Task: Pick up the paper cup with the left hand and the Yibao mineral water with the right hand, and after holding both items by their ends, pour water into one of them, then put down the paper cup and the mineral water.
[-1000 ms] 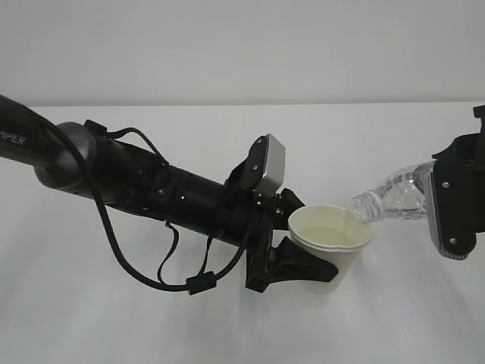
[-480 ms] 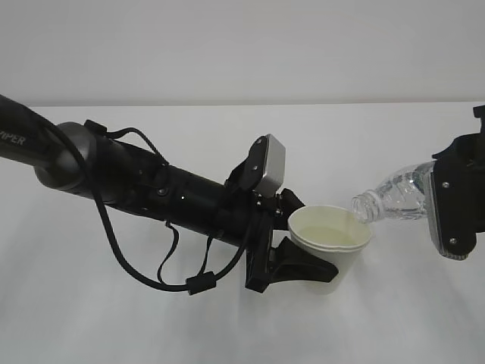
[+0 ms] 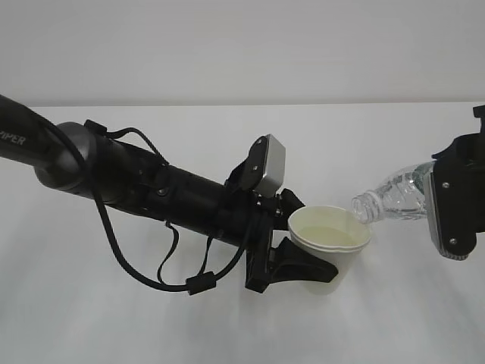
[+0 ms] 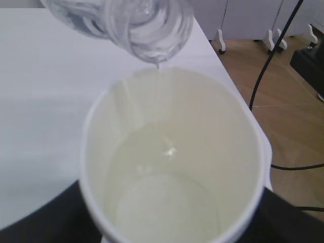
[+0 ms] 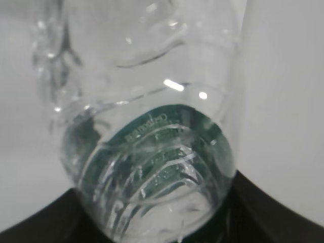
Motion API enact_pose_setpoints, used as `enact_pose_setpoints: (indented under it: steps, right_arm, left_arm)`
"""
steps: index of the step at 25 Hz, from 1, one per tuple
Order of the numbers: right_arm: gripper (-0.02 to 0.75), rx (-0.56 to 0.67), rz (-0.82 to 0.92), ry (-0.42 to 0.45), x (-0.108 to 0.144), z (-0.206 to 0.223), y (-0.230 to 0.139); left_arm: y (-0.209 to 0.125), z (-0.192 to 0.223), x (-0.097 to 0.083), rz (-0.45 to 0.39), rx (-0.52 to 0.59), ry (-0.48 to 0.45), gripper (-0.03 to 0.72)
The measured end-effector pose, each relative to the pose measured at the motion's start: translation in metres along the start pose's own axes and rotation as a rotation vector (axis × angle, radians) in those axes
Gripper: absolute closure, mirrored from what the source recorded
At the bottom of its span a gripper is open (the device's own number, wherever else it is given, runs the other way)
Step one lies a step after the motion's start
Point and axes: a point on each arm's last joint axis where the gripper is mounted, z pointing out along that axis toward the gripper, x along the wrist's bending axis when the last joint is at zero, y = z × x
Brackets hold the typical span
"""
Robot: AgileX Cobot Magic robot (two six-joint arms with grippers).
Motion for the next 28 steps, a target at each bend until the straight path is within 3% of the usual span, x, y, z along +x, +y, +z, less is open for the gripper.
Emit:
enact_pose_setpoints:
  steps: [28]
  right_arm:
    - [0.308,0.0,0.0,0.0,0.0,0.0,0.0]
  left_arm:
    - [-0.0005,0.0,-0.0005,0.005,0.006,-0.006,0.211]
